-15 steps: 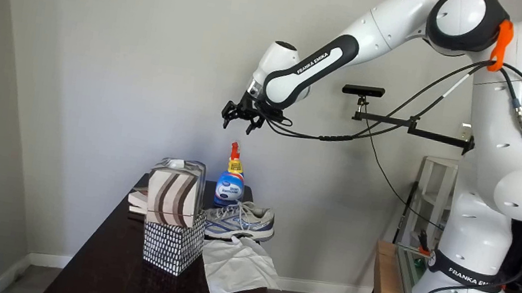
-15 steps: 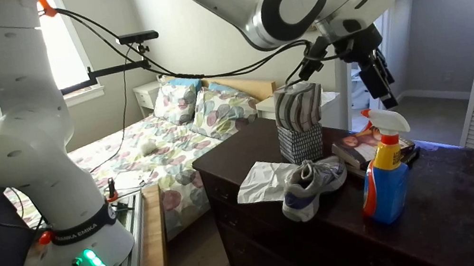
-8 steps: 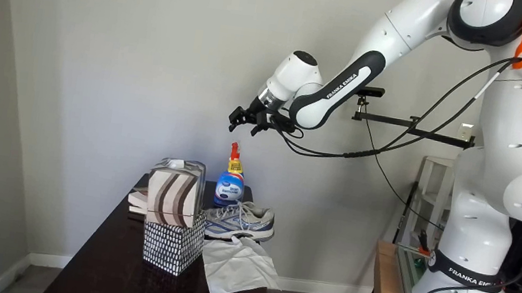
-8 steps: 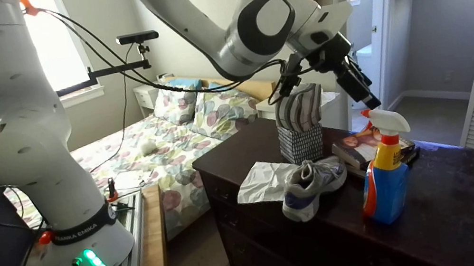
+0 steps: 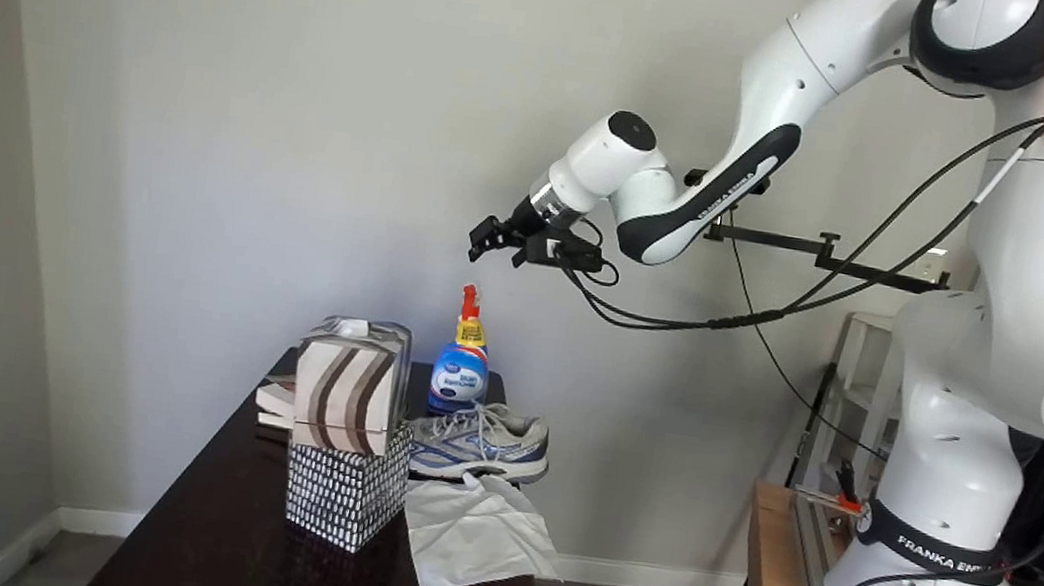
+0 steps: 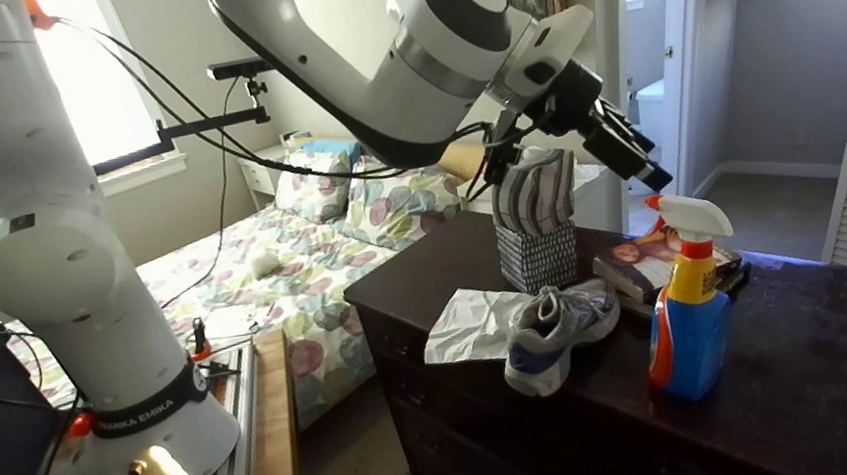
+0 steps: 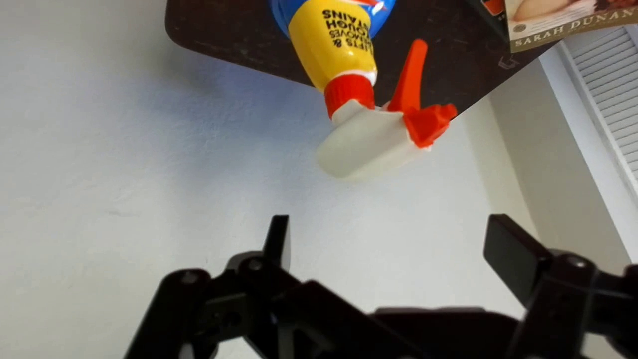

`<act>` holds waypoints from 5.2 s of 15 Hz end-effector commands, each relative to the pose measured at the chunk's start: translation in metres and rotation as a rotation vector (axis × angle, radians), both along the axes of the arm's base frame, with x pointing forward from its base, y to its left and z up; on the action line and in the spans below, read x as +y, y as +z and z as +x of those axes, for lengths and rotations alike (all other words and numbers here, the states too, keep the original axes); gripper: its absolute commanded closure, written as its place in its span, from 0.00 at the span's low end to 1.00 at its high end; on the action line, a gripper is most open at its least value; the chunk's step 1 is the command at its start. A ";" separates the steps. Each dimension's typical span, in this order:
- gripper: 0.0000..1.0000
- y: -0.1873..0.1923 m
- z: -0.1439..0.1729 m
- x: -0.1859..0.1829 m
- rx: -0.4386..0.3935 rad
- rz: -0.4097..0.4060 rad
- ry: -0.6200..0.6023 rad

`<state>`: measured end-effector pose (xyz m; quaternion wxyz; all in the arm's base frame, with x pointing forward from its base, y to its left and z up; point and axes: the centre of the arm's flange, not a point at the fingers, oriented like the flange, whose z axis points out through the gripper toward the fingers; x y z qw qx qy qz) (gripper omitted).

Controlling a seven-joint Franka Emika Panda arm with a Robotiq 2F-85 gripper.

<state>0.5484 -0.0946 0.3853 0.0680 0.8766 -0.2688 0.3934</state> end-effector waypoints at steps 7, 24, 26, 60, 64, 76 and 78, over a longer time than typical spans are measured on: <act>0.00 -0.056 -0.061 0.040 0.006 -0.065 0.149; 0.00 -0.066 -0.076 -0.003 -0.013 -0.135 0.171; 0.00 -0.066 -0.074 -0.010 -0.020 -0.130 0.154; 0.00 -0.125 -0.002 -0.011 -0.081 -0.251 0.203; 0.00 -0.129 -0.005 -0.021 -0.062 -0.262 0.196; 0.00 -0.137 0.002 -0.032 -0.069 -0.291 0.243; 0.00 -0.141 0.004 -0.035 -0.061 -0.296 0.252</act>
